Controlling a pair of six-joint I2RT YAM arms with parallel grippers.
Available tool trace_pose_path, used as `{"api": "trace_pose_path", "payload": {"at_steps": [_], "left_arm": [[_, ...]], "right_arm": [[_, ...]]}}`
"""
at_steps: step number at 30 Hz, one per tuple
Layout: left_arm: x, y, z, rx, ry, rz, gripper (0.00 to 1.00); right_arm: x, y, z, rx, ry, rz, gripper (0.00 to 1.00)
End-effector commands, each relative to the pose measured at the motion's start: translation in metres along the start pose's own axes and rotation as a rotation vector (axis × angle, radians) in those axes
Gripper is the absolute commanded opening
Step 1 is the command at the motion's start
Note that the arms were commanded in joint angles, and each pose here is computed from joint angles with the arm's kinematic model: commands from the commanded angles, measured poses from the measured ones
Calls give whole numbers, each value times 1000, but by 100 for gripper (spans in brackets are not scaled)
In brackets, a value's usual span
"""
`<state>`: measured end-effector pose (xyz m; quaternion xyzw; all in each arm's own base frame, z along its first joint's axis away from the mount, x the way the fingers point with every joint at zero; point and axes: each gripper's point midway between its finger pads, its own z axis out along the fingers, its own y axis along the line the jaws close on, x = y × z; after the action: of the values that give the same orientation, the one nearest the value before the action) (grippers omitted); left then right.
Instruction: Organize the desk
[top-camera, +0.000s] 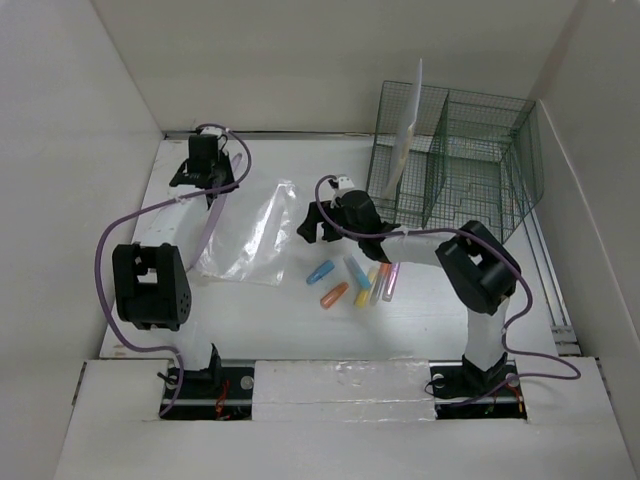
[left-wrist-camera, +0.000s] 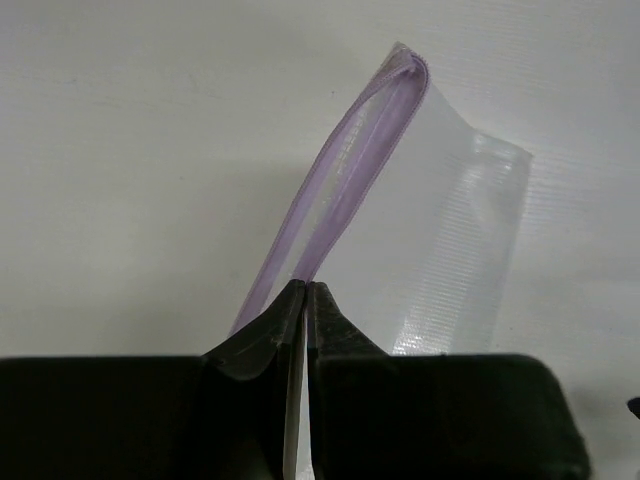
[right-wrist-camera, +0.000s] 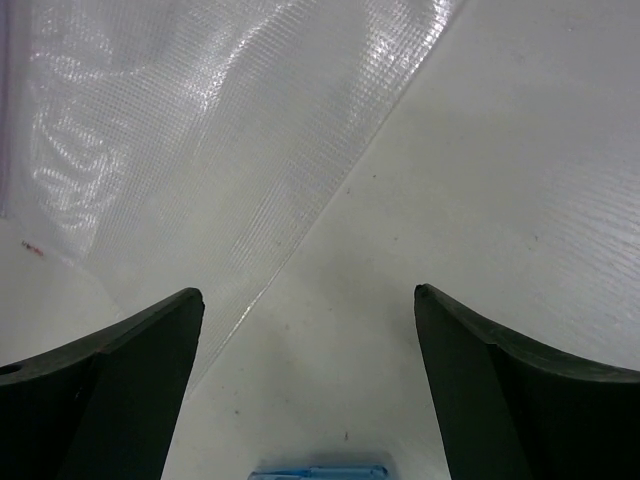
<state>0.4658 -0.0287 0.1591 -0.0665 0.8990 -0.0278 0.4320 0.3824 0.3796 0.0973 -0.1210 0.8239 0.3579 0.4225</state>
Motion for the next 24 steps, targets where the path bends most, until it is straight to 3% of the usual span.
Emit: {"api": "trace_pose_path", "payload": {"at_steps": [1, 4, 5, 12, 24], "left_arm": [[-9, -11, -19, 66, -35, -38, 0], [-16, -17, -38, 109, -67, -45, 0], [-16, -21, -49, 130, -76, -53, 0], [-15, -41, -80, 257, -94, -93, 0], [-75, -77, -214, 496, -287, -76, 0]], "right_arm": [[-22, -4, 6, 16, -72, 25, 92], [-22, -4, 13, -50, -83, 34, 95], [-27, 8, 18, -151, -110, 32, 96], [-23, 23, 25, -253, -92, 31, 97], [-54, 51, -24, -363, -217, -55, 100]]}}
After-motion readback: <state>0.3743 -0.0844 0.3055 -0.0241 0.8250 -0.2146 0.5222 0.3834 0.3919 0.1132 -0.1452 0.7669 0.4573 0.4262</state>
